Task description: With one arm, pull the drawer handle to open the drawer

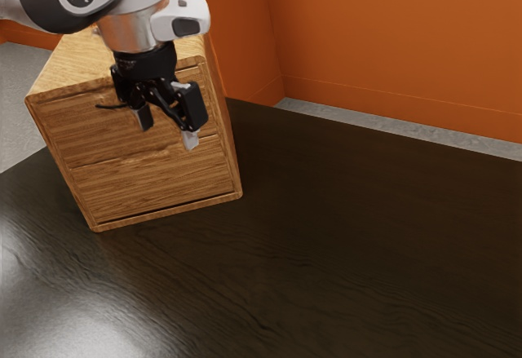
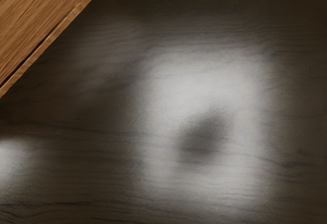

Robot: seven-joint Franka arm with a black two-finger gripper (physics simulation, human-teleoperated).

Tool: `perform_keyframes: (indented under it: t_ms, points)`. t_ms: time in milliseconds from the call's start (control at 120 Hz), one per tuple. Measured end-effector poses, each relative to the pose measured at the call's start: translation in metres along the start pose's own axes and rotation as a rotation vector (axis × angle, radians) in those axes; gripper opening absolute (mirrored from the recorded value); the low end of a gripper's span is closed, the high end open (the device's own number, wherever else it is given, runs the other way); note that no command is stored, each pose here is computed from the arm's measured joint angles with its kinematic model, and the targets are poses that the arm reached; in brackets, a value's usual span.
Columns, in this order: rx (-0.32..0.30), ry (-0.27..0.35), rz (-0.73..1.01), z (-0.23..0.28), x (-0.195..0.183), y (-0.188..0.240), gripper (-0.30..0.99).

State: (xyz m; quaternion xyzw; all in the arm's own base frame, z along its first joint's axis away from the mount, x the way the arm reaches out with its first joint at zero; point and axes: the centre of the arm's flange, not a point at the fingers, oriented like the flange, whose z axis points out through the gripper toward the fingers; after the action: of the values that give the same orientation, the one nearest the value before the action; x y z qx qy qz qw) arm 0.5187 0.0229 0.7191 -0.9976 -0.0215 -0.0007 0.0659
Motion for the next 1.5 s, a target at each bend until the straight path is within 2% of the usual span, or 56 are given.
perform_keyframes:
  t_ms: [117,200,283,317,417,467,550,658,733,833,950,1083,1217,1308,1500]
  points:
    - [-0.004,0.083,0.046,-0.006,0.012,0.026,0.69]
    - [-0.018,0.092,0.079,-0.006,0.011,0.046,0.69]
    - [-0.012,0.095,0.117,-0.023,-0.018,0.053,0.69]
    - [0.004,0.101,0.122,-0.022,-0.033,0.038,0.69]
    - [0.038,0.137,0.072,0.001,-0.058,-0.051,0.69]
    - [0.048,0.182,0.063,-0.007,-0.074,-0.084,0.69]
    - [0.135,0.285,0.199,-0.030,-0.098,-0.066,0.69]
    - [0.216,0.334,0.313,-0.032,-0.105,-0.080,0.69]
    - [0.249,0.347,0.438,-0.013,-0.087,-0.087,0.69]
    - [0.260,0.357,0.607,0.013,-0.053,-0.087,0.69]
    - [0.300,0.380,0.752,0.018,-0.039,-0.087,0.69]
    - [0.412,0.330,0.841,0.023,-0.033,-0.100,0.68]
    - [0.453,0.298,0.901,0.034,-0.021,-0.110,0.64]
    - [0.455,0.297,0.913,0.032,-0.018,-0.113,0.57]
    - [0.390,0.301,0.896,0.034,-0.001,-0.128,0.51]
